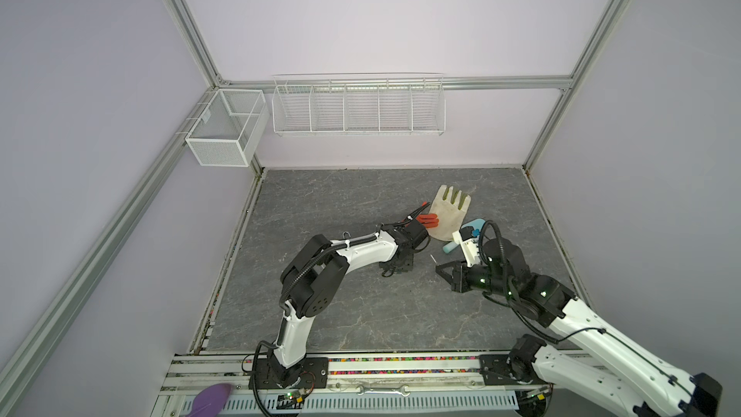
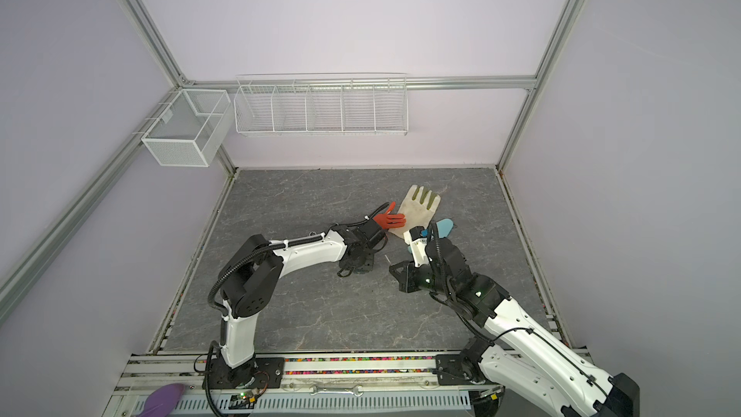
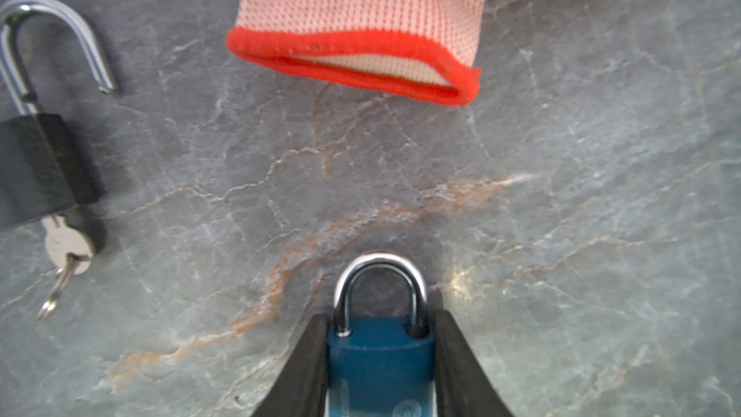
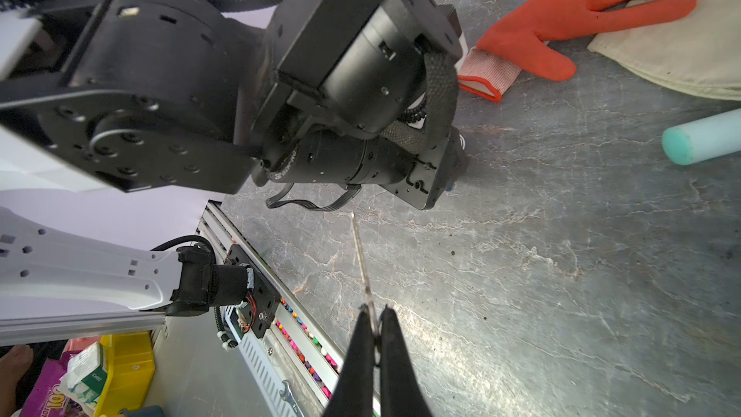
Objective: Unlock with the key
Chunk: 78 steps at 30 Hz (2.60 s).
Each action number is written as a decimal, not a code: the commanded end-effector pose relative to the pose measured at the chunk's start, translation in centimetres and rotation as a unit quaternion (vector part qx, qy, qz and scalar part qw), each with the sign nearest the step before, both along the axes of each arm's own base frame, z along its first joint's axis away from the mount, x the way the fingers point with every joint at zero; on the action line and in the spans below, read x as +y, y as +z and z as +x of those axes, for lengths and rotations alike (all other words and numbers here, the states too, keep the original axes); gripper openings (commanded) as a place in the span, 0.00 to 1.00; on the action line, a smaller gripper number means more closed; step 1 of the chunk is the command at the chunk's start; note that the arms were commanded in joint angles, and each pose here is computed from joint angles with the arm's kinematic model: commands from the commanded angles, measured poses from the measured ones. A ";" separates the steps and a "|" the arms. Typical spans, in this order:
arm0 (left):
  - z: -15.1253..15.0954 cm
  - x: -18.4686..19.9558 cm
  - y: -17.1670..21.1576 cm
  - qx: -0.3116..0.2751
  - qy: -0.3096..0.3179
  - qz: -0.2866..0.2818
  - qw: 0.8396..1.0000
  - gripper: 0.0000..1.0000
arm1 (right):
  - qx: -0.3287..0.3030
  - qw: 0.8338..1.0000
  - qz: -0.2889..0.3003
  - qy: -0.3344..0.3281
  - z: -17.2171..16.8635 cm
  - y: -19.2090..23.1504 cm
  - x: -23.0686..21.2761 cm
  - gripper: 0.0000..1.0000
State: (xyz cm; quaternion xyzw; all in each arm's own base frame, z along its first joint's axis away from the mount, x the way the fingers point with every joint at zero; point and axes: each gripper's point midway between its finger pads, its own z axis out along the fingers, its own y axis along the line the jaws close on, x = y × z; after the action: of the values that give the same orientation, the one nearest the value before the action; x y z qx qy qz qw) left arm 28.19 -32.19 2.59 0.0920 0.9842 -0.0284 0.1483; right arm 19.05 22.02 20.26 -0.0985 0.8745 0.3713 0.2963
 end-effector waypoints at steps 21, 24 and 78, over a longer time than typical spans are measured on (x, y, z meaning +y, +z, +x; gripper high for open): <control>-1.4 3.5 16.5 -0.139 0.160 -0.269 0.940 0.00 | -0.031 0.993 -0.106 -0.035 -0.4 1.2 -2.0 0.07; -1.9 4.1 17.8 -0.147 0.178 -0.315 0.920 0.00 | -0.034 0.993 -0.113 -0.027 -0.4 0.9 -0.5 0.07; -3.1 9.6 20.6 -0.192 0.287 -0.401 0.848 0.00 | -0.004 0.999 -0.029 0.015 1.2 0.6 14.8 0.06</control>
State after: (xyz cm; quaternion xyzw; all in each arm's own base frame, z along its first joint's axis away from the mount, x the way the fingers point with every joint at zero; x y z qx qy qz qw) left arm 25.06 -22.66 22.39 -0.2516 0.8324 -0.3449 0.3534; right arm 19.92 36.54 20.63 -0.1350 0.8798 0.3527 0.2887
